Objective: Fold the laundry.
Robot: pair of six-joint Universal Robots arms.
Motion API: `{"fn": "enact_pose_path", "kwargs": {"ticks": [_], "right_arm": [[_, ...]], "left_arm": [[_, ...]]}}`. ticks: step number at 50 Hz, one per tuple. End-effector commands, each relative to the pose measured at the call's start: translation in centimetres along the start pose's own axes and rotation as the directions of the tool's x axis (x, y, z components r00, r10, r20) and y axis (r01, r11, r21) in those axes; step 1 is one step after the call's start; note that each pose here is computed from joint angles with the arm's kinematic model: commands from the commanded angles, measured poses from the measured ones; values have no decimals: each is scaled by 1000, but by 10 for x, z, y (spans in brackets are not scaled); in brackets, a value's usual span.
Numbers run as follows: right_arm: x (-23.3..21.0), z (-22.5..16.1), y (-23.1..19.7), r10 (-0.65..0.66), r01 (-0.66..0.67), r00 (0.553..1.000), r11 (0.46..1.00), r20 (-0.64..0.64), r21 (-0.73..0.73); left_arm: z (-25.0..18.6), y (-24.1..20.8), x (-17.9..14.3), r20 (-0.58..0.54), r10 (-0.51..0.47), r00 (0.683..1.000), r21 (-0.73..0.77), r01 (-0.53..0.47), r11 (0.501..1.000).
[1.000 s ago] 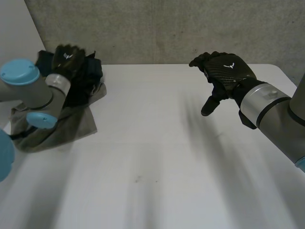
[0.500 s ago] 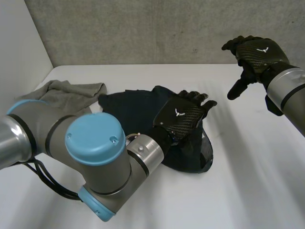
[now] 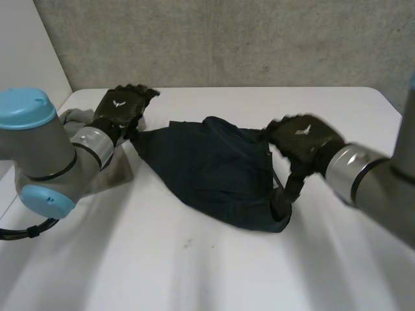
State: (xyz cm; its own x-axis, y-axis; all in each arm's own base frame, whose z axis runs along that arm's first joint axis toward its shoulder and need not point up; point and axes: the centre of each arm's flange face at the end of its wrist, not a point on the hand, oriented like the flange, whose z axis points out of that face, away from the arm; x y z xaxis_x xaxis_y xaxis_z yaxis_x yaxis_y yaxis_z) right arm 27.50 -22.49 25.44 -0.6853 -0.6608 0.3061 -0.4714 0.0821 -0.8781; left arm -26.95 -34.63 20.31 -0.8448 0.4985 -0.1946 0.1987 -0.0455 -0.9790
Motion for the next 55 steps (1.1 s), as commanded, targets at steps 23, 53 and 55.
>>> {"fn": "enact_pose_path", "kwargs": {"ticks": [23, 53, 55], "right_arm": [[-37, 57, 72, 0, 0, 999, 1000, -36, 0], [-6, -33, -1, -232, 247, 961, 965, 152, -84], [-3, -27, -7, -219, 225, 969, 974, 113, -40]], "left_arm": [[54, 53, -1, -74, 161, 984, 7, -161, 987], [-36, -126, 16, -92, 16, 996, 329, 16, 944], [-37, -122, 18, -97, 13, 995, 316, 19, 948]]}}
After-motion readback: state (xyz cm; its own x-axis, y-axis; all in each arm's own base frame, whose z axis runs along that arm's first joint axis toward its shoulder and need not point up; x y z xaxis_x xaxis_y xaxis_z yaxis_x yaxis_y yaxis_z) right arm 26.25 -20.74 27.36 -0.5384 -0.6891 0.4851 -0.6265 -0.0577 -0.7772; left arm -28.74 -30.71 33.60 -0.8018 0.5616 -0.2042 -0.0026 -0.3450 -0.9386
